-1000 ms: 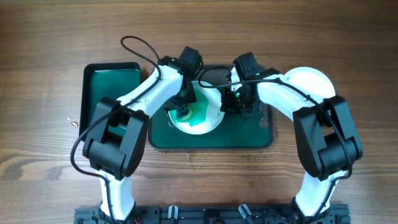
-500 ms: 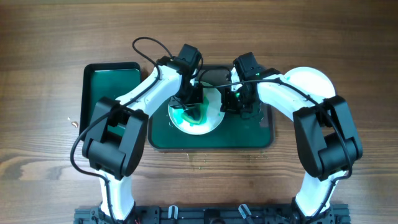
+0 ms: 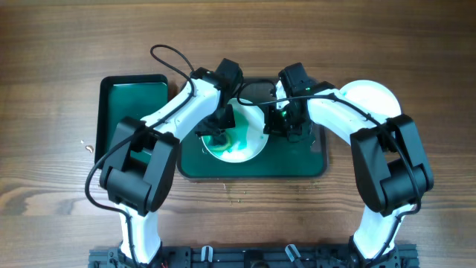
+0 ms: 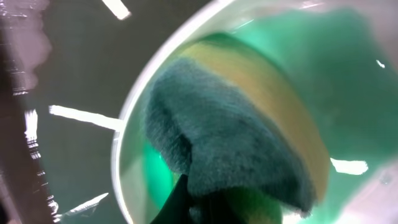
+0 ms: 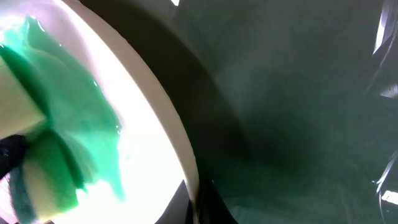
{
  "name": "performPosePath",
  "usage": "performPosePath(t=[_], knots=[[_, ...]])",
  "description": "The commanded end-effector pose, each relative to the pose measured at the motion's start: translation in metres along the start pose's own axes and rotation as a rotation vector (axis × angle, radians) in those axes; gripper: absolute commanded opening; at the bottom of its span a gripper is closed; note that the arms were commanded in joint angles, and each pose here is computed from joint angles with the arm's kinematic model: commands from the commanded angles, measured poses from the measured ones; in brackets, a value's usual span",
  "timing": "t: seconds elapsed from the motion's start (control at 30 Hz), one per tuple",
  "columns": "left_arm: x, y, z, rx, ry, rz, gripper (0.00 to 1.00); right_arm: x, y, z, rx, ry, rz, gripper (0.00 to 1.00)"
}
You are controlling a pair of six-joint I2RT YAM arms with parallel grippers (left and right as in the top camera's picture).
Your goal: Clean dirty plates on tray and stack at the side
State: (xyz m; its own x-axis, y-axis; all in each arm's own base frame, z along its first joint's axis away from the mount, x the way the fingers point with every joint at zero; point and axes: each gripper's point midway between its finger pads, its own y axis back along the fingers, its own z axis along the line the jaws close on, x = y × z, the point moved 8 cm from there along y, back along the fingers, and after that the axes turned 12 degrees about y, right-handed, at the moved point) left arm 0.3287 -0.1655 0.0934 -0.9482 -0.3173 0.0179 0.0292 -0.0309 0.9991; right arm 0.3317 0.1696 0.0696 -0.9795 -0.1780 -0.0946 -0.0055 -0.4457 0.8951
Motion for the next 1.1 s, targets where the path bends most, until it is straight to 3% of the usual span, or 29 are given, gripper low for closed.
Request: performPosePath(t=[0.0, 0.17, 0.37, 0.47, 0.63, 0.8, 1.07], knots=[[0.021, -0.004, -0.024, 0.283, -0.21, 0.226, 0.04, 0.016, -0.017, -0.015, 0.064, -0.031, 0.069, 0.04], [0.008, -0.002, -0.039, 0.387, -0.234, 0.149, 0.04, 0.016, -0.017, -0.015, 0.064, -0.03, 0.069, 0.04], [-0.035, -0.006, 0.0, 0.049, 0.048, -0.15, 0.04, 0.016, -0.017, -0.015, 0.064, -0.03, 0.067, 0.04], [-0.043, 0.006, 0.019, -0.024, 0.126, -0.132, 0.04, 0.015, -0.017, -0.015, 0.064, -0.027, 0.061, 0.04], [-0.058, 0.06, 0.023, 0.088, 0.184, -0.037, 0.04, 0.013, -0.014, -0.014, 0.075, -0.02, 0.045, 0.04], [-0.068, 0.12, 0.028, 0.177, 0.16, -0.099, 0.04, 0.008, 0.02, -0.009, 0.184, 0.04, -0.042, 0.04], [-0.069, 0.137, 0.034, 0.208, 0.173, -0.137, 0.04, 0.017, 0.115, 0.007, 0.559, 0.103, -0.292, 0.04]])
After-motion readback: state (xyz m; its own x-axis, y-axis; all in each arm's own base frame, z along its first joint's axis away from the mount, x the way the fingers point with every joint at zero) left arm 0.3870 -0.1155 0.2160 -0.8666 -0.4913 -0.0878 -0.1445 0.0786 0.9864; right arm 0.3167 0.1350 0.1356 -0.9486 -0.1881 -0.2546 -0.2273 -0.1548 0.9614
